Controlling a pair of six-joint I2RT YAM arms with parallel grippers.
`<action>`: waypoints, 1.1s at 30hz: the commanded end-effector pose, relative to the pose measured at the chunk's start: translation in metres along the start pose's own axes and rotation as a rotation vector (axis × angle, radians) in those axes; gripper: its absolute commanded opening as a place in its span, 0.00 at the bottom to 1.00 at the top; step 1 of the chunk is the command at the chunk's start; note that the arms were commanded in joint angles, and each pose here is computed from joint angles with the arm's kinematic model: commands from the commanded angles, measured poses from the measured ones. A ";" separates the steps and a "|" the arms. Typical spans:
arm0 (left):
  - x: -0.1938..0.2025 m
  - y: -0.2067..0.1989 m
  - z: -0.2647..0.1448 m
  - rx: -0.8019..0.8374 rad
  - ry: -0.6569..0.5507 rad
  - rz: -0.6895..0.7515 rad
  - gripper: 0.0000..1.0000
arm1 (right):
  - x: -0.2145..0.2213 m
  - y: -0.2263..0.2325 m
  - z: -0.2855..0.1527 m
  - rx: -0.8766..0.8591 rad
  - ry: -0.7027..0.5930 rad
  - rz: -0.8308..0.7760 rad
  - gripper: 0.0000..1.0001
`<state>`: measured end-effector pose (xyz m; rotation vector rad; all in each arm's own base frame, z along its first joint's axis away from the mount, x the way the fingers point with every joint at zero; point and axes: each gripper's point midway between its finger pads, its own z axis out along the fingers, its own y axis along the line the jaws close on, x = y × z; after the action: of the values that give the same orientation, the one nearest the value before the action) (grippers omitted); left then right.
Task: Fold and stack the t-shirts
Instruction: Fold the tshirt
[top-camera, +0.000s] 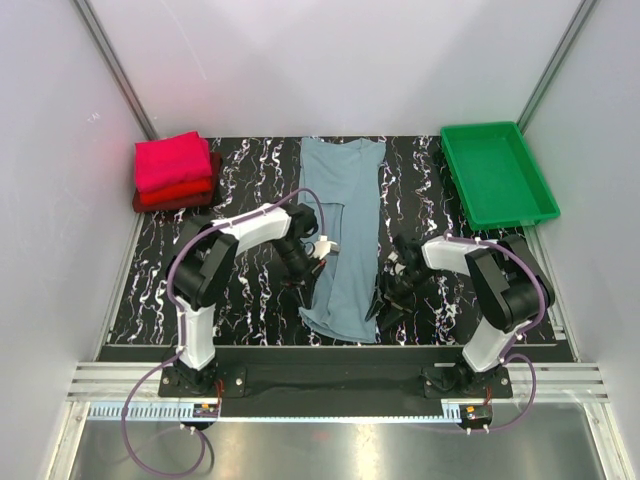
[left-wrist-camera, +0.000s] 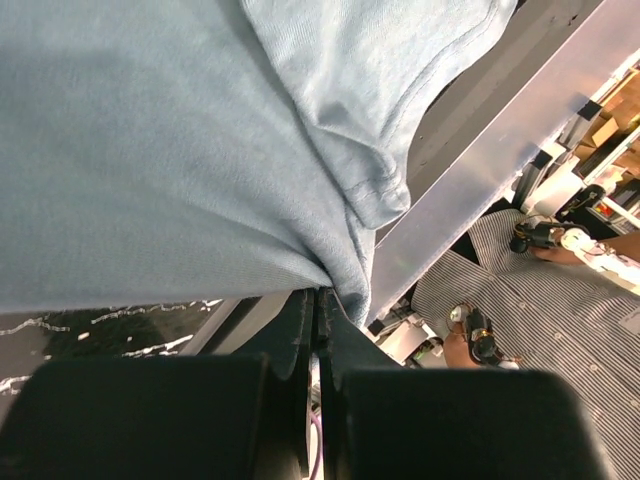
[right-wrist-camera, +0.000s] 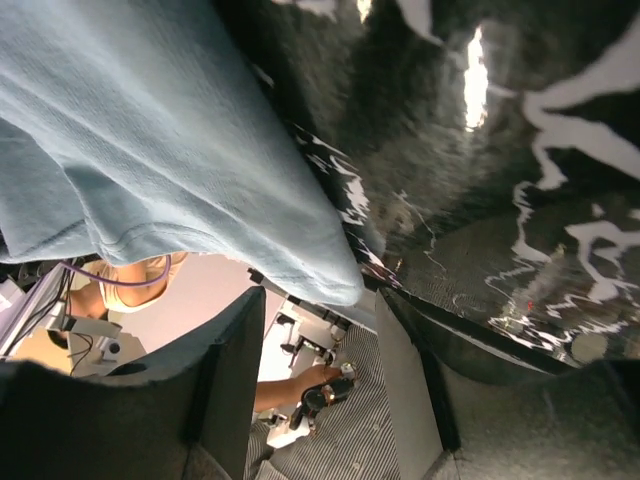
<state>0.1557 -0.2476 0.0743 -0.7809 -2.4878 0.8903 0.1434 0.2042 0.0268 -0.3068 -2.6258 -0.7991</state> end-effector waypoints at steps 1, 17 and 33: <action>-0.008 -0.009 -0.002 0.056 -0.017 0.002 0.00 | 0.001 -0.006 0.008 0.042 -0.004 0.044 0.55; -0.019 -0.016 -0.009 0.053 -0.049 0.028 0.00 | 0.035 -0.017 0.028 0.215 0.083 -0.024 0.42; -0.014 -0.019 -0.014 0.042 -0.069 0.050 0.00 | 0.016 -0.019 0.043 0.278 0.044 -0.041 0.49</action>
<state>0.1643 -0.2572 0.0771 -0.7801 -2.4926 0.9278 0.1218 0.2247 0.0126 -0.0944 -2.6999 -0.5928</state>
